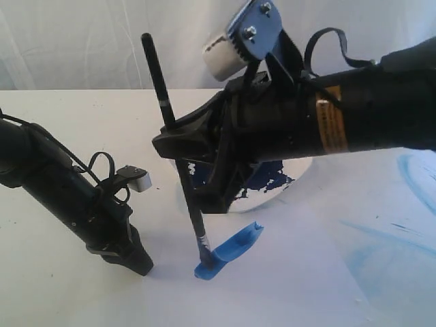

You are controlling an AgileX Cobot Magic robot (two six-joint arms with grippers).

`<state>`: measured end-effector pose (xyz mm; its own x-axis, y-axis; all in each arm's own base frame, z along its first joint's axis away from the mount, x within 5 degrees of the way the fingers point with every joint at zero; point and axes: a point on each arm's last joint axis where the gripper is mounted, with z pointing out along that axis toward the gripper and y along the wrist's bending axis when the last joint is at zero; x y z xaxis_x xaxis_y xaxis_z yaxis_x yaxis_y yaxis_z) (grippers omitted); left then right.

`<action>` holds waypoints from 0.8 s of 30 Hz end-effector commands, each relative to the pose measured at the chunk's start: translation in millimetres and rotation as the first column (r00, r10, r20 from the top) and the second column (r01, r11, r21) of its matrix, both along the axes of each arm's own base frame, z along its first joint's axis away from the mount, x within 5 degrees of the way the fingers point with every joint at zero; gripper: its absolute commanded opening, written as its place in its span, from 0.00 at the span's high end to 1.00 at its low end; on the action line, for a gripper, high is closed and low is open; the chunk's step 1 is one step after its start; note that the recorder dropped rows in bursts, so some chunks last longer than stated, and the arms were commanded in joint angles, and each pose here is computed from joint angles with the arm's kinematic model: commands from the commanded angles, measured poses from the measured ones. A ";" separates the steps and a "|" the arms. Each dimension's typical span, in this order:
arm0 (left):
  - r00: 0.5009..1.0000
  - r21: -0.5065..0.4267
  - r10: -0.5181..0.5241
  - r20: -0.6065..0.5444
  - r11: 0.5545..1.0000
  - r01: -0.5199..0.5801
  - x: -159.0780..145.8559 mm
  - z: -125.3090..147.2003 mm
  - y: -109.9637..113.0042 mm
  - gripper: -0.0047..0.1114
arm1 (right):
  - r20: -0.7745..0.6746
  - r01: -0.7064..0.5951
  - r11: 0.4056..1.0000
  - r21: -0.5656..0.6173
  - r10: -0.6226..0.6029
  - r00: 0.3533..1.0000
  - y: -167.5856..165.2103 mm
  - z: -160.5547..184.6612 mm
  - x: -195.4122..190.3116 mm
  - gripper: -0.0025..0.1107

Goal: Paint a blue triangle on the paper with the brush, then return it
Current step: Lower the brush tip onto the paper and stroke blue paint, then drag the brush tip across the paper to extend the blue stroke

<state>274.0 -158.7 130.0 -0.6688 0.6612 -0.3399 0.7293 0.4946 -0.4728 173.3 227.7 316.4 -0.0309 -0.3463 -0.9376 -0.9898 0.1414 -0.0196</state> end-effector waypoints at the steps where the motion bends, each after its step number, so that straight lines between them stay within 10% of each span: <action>1: 1.000 -0.007 -0.008 -0.018 1.000 0.008 -2.2 0.9 -2.0 0.96 | 0.052 0.200 0.979 0.025 -0.202 0.978 5.0 -5.5 5.9 0.98; 24: 1.000 -0.004 -0.006 -0.021 1.000 0.006 -1.9 -1.0 -2.0 0.96 | -0.052 0.145 0.988 -0.046 -0.147 0.988 16.0 -44.5 8.7 0.98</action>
